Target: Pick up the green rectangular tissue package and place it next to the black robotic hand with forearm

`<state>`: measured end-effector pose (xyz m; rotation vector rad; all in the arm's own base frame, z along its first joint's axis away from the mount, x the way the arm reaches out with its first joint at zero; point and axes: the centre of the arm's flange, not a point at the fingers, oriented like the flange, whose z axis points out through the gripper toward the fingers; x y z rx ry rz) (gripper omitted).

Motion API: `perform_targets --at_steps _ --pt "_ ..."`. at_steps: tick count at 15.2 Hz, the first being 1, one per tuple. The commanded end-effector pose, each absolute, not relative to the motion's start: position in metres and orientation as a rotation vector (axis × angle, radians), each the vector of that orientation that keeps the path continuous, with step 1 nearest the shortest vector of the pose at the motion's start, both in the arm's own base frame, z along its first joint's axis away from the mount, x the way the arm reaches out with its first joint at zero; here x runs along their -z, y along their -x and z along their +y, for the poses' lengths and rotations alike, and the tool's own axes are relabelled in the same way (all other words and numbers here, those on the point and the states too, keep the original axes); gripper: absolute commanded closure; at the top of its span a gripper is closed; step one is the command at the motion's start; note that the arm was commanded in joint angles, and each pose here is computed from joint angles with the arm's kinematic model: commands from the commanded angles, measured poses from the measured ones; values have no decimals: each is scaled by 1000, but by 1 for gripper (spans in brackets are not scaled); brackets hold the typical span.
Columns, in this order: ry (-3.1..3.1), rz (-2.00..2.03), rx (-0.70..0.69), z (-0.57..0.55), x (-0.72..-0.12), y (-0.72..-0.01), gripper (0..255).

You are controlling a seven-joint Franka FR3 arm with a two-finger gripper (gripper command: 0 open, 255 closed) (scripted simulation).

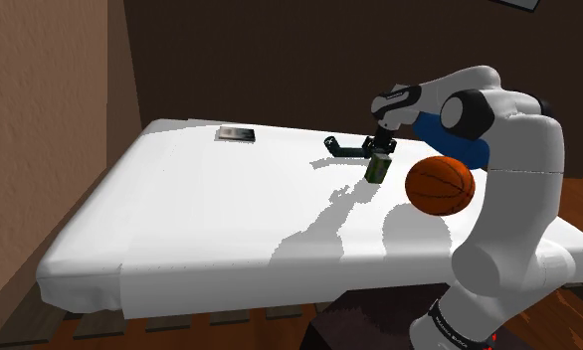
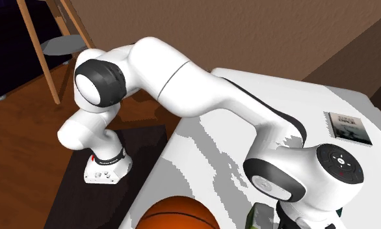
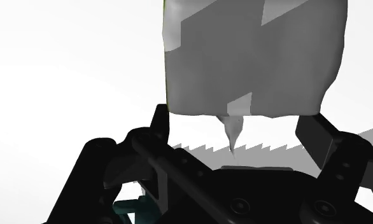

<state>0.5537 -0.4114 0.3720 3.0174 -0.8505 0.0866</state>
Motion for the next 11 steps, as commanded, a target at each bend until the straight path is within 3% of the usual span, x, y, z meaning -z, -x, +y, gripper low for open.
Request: perform_targets --at_steps 1,3,11 --pt "-3018 -850 -87 -411 -392 -552 0" --pt "-3018 -850 -87 -411 -415 -551 0" --pt "-3018 -850 -87 -411 -415 -551 0"
